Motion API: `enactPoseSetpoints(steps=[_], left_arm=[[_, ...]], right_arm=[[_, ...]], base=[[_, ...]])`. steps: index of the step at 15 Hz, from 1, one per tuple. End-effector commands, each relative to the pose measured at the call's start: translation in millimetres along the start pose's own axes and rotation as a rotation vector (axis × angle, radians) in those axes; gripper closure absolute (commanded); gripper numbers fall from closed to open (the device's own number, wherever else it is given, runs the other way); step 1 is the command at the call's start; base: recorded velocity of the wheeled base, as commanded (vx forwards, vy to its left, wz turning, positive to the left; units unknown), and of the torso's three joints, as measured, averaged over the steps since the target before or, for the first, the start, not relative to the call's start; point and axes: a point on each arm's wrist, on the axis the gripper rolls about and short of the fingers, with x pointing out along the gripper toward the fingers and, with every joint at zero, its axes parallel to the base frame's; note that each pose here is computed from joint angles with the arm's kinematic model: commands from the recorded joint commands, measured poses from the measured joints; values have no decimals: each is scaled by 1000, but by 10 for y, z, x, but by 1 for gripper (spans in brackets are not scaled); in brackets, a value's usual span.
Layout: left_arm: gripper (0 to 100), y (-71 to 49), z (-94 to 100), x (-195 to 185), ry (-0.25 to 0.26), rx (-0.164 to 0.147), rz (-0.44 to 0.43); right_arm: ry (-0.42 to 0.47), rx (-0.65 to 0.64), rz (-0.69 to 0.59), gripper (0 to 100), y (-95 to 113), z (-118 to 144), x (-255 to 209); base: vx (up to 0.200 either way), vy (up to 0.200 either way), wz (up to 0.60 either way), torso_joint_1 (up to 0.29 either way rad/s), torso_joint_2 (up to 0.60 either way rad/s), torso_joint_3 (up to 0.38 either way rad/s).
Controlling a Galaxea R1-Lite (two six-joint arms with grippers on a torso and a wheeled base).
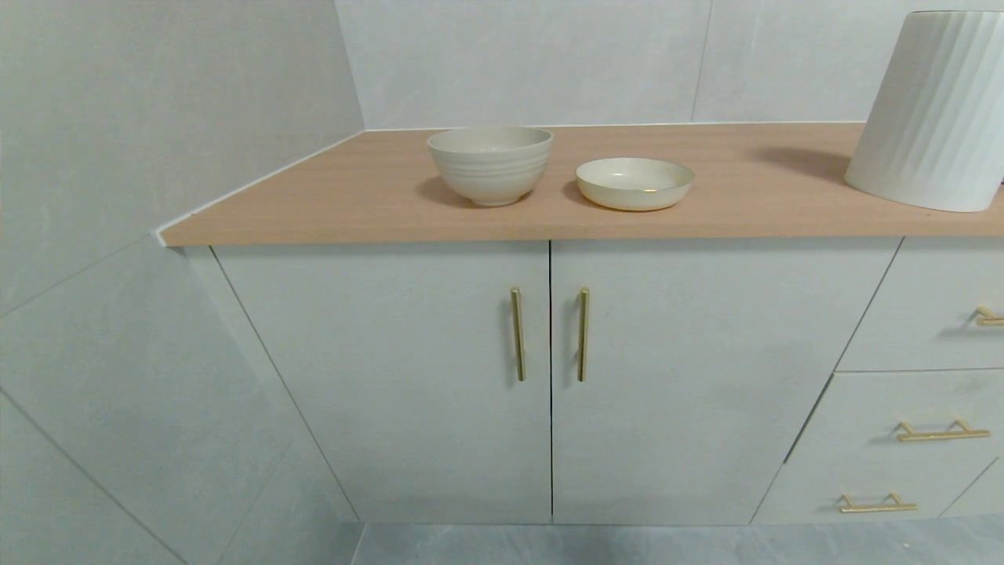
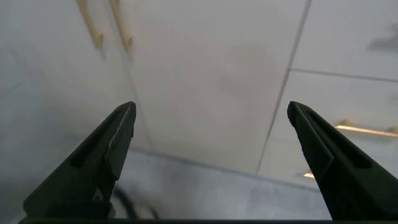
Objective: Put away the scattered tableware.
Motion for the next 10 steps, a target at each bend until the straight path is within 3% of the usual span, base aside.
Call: enactPoseSetpoints(steps=[1, 6, 7, 10], left_arm=[[0, 0, 0, 0, 0, 0, 1], [0, 0, 0, 0, 0, 3, -1], [0, 0, 0, 0, 0, 19, -1], [0, -1, 2, 0, -2, 17, -4]], right_arm=[[152, 40, 34, 0, -62, 223, 289], [301, 32, 222, 0, -33, 562, 895], [325, 20, 294, 0, 45, 627, 1173], [301, 40, 366, 0, 195, 666, 1677]], base=[[0, 0, 0, 0, 0, 0], [0, 0, 0, 0, 0, 0], [0, 0, 0, 0, 0, 0], [0, 0, 0, 0, 0, 0]])
